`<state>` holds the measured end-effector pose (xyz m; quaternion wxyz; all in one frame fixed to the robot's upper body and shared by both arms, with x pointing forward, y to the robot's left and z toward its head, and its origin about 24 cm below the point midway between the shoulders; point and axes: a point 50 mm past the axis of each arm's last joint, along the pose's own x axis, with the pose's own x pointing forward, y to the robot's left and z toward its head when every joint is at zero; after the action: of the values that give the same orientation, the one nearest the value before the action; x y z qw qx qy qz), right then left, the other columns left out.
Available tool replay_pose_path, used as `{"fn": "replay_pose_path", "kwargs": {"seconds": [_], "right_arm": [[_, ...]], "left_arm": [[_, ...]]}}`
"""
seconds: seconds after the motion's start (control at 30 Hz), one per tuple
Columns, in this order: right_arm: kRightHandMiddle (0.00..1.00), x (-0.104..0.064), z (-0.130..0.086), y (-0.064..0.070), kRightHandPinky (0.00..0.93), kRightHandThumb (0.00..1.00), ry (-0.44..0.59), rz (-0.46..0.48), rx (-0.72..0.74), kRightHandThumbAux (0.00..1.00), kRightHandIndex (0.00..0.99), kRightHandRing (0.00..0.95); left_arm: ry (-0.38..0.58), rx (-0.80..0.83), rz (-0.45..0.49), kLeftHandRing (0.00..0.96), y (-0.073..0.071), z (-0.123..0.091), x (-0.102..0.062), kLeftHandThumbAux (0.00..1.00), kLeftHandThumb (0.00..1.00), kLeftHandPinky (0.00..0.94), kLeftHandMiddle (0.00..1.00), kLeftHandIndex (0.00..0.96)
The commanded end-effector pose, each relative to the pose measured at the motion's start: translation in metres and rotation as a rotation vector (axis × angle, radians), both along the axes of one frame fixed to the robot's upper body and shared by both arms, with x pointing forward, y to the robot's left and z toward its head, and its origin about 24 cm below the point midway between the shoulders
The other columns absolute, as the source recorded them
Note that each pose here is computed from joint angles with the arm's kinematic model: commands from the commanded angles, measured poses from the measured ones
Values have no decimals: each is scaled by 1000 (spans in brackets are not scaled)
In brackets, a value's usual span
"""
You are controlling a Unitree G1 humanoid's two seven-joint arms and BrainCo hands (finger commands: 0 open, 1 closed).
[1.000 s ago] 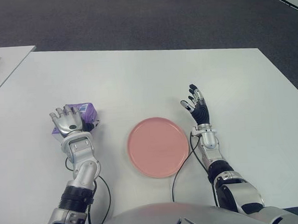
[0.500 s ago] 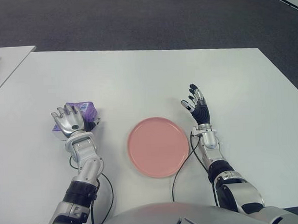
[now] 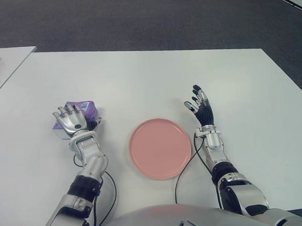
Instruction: Put the tissue paper into the plate.
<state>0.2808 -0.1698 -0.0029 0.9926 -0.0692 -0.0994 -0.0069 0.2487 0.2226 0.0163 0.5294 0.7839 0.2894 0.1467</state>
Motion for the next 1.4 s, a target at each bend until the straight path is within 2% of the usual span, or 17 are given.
{"fn": "replay_pose_path", "kwargs": {"seconds": [0.03,0.5,0.73,0.8,0.87,0.93,0.97,1.07,1.2,1.3,1.4], "right_arm": [[0,-33,-38,-12,5,0,164,-31,-12,520,0,0],[0,-32,-37,-14,5,0,165,-32,-12,520,0,0],[0,-31,-37,-15,5,0,167,-32,-12,520,0,0],[0,-31,-37,-15,5,0,167,-32,-11,520,0,0],[0,-31,-37,-15,5,0,167,-32,-11,520,0,0],[0,-31,-37,-15,5,0,167,-32,-11,520,0,0],[0,-31,-37,-15,5,0,167,-32,-11,520,0,0],[0,-31,-37,-15,5,0,168,-32,-11,520,0,0],[0,-30,-37,-15,5,0,168,-31,-11,520,0,0],[0,-30,-37,-15,5,0,167,-32,-11,520,0,0],[0,-30,-37,-15,5,0,167,-32,-11,520,0,0]], "left_arm": [[94,-51,22,0,1,-24,-12,167,0,0,0,0],[65,-39,12,0,-1,-26,-9,234,8,9,0,0],[51,-23,-11,0,-2,-26,-9,354,79,101,0,0],[48,-18,-15,38,-2,-26,-9,379,91,166,12,0],[46,-14,-18,134,-2,-26,-9,411,104,274,67,2],[47,-11,-21,167,-1,-27,-9,422,108,310,86,3],[50,-7,-26,237,0,-28,-9,451,117,362,172,91],[50,0,-44,367,3,-33,-10,520,142,442,340,232],[35,-14,-59,400,6,-39,-11,588,183,459,381,277],[1,-38,-66,423,6,-39,-11,655,271,497,392,275],[-34,-54,-79,475,5,-39,-12,698,424,555,442,317]]}}
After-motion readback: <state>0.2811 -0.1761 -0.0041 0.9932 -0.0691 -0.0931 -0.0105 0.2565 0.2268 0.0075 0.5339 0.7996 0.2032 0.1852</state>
